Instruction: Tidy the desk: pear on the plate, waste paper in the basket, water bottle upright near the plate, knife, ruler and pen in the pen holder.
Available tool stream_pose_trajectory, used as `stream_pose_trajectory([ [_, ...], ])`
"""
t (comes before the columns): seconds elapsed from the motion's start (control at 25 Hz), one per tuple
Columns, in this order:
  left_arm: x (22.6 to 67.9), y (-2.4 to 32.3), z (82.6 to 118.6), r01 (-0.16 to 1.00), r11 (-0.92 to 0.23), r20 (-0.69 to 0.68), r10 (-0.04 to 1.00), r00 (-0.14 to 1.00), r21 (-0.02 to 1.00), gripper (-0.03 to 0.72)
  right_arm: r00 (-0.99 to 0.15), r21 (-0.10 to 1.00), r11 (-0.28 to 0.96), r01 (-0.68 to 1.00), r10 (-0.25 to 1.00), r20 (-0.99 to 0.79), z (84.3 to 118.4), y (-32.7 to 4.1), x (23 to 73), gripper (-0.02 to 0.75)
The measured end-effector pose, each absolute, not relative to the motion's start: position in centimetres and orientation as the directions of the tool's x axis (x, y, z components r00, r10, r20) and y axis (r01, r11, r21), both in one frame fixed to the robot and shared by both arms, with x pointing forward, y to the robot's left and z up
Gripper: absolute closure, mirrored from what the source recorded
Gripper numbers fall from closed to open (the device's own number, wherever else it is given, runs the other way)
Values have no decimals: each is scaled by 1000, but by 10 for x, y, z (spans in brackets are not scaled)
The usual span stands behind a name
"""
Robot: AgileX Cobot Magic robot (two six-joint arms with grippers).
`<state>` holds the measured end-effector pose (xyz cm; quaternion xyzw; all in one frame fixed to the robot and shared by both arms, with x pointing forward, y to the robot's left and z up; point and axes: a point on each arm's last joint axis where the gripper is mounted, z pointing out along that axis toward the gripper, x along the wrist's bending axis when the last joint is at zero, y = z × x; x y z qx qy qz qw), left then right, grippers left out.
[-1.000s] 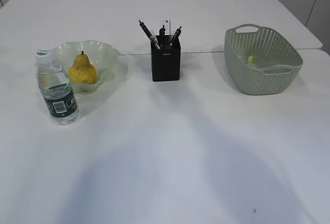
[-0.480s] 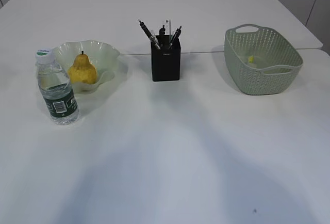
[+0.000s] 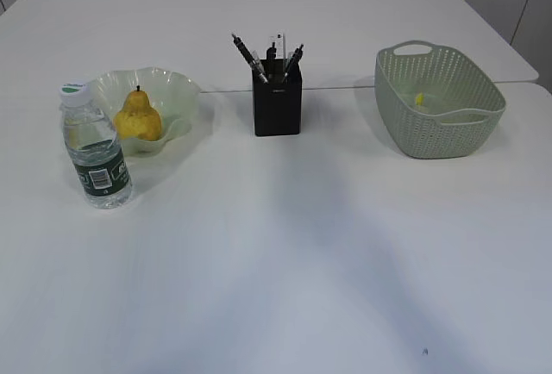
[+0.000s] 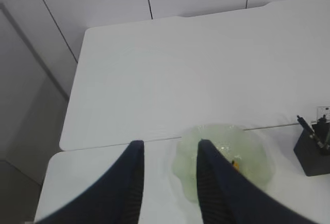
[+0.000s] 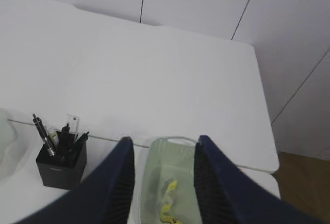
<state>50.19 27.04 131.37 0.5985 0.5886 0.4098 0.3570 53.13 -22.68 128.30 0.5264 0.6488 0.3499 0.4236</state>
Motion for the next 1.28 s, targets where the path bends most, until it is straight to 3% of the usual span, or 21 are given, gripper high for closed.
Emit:
stream_pose_trajectory([
  [0.2, 453, 284, 1329, 431, -34, 73, 995, -73, 902, 447, -48, 942, 177, 286, 984, -170, 1319, -247, 478, 417],
  [0.36, 403, 294, 1347, 370, -9, 44, 995, -87, 929, 447, 13, 957, 201, 211, 978, -208, 1335, -266, 439, 417],
  [0.68, 298, 315, 1372, 155, 38, -24, 996, -87, 987, 445, 35, 951, 200, 234, 976, -214, 1319, -286, 387, 417],
  [0.92, 259, 323, 1375, 80, 54, -47, 995, -85, 995, 442, 40, 948, 165, 272, 982, -183, 1313, -297, 356, 417],
  [1.04, 248, 325, 1375, 61, 49, -44, 996, -84, 997, 373, 50, 952, 150, 267, 984, -169, 1314, -302, 340, 409],
  [1.2, 236, 325, 1375, 40, 49, -46, 997, -62, 998, 195, 64, 967, 133, 217, 987, -150, 1319, -311, 316, 325],
  [1.28, 227, 325, 1374, 24, 57, -56, 998, -36, 998, 161, 89, 971, 134, 197, 984, -154, 1321, -317, 304, 293],
])
